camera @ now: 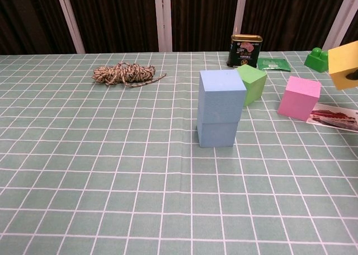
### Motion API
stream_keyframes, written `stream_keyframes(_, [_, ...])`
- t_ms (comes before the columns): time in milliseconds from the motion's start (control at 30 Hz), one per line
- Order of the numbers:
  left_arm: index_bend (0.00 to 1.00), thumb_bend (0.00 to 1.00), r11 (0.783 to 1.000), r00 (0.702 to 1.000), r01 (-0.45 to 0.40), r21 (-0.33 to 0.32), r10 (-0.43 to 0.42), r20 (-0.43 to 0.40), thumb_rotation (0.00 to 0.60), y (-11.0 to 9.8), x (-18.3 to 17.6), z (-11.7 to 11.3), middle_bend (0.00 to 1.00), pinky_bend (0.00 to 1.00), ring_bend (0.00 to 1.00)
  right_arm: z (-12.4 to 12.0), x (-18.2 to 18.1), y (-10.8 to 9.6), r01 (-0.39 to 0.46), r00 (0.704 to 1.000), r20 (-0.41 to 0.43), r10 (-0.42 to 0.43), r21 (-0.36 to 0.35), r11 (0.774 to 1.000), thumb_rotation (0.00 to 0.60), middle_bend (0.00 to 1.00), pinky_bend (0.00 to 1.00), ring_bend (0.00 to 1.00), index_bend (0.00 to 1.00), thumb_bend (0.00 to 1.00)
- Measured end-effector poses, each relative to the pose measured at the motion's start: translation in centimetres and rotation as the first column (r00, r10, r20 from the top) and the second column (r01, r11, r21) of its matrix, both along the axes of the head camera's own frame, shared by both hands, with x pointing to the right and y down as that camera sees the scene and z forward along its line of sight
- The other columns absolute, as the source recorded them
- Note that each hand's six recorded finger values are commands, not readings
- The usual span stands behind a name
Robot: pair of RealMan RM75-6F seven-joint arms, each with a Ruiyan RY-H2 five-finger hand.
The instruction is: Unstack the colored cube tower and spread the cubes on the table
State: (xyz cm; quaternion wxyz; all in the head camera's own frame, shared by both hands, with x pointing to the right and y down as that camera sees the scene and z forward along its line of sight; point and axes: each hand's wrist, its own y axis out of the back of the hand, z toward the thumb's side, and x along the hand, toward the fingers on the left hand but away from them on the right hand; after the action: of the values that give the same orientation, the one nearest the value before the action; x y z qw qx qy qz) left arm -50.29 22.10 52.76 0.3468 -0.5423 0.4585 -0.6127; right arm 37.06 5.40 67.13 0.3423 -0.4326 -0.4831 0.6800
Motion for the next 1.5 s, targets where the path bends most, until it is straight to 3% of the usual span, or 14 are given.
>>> stream_keyframes(167, [0.18, 0.17, 1.000, 1.000, -0.003, 0.006, 0.003, -0.001, 0.600, 0.1, 0.1, -0.1, 0.00, 0.08, 0.00, -0.5, 2.9, 0.0, -0.081, 0.996, 0.042, 0.081, -0.003, 0.997, 0.600, 0.57, 0.00, 0.31, 0.55, 0.24])
stream_keyframes(333, [0.18, 0.17, 1.000, 1.000, -0.002, 0.008, 0.002, -0.002, 0.600, 0.1, 0.1, -0.2, 0.00, 0.08, 0.00, -0.7, 3.7, 0.7, -0.108, 0.986, 0.122, 0.113, -0.044, 0.993, 0.600, 0.57, 0.00, 0.31, 0.55, 0.24])
stream_keyframes(667, [0.18, 0.17, 1.000, 1.000, -0.008, 0.000, 0.008, 0.000, 0.600, 0.1, 0.2, 0.0, 0.00, 0.08, 0.00, -1.4, 3.8, 5.1, -0.049, 0.934, 0.336, 0.121, -0.214, 0.976, 0.600, 0.55, 0.00, 0.31, 0.55, 0.24])
stream_keyframes(767, [0.18, 0.17, 1.000, 1.000, -0.002, -0.002, 0.002, -0.004, 0.600, 0.1, 0.1, -0.1, 0.00, 0.08, 0.00, -1.0, 4.6, 6.2, -0.040, 0.939, 0.322, 0.124, -0.253, 0.967, 0.600, 0.55, 0.00, 0.31, 0.55, 0.24])
stream_keyframes(933, [0.18, 0.17, 1.000, 1.000, 0.013, 0.008, -0.013, -0.005, 0.600, 0.0, -0.3, -0.3, 0.00, 0.08, 0.00, -1.2, 7.1, 6.9, -0.082, 0.952, 0.270, 0.147, -0.236, 0.968, 0.600, 0.48, 0.00, 0.29, 0.54, 0.24])
stream_keyframes(1133, [0.18, 0.17, 1.000, 1.000, 0.009, -0.004, -0.009, -0.016, 0.600, -0.1, -0.2, -0.1, 0.00, 0.08, 0.00, -0.6, 7.2, 8.9, -0.044, 0.917, 0.364, 0.161, -0.308, 0.950, 0.600, 0.20, 0.00, 0.16, 0.33, 0.23])
stream_keyframes(1367, [0.18, 0.17, 1.000, 1.000, 0.005, -0.008, -0.005, -0.007, 0.600, 0.0, -0.1, 0.0, 0.00, 0.08, 0.00, -1.7, 5.9, 9.9, 0.060, 0.879, 0.464, 0.109, -0.334, 0.941, 0.600, 0.05, 0.00, 0.07, 0.12, 0.16])
stream_keyframes(1500, [0.18, 0.17, 1.000, 1.000, 0.001, -0.013, -0.001, -0.007, 0.600, 0.0, 0.0, 0.2, 0.00, 0.08, 0.00, -2.0, 5.8, 10.0, 0.070, 0.874, 0.474, 0.105, -0.337, 0.939, 0.600, 0.00, 0.00, 0.03, 0.04, 0.15])
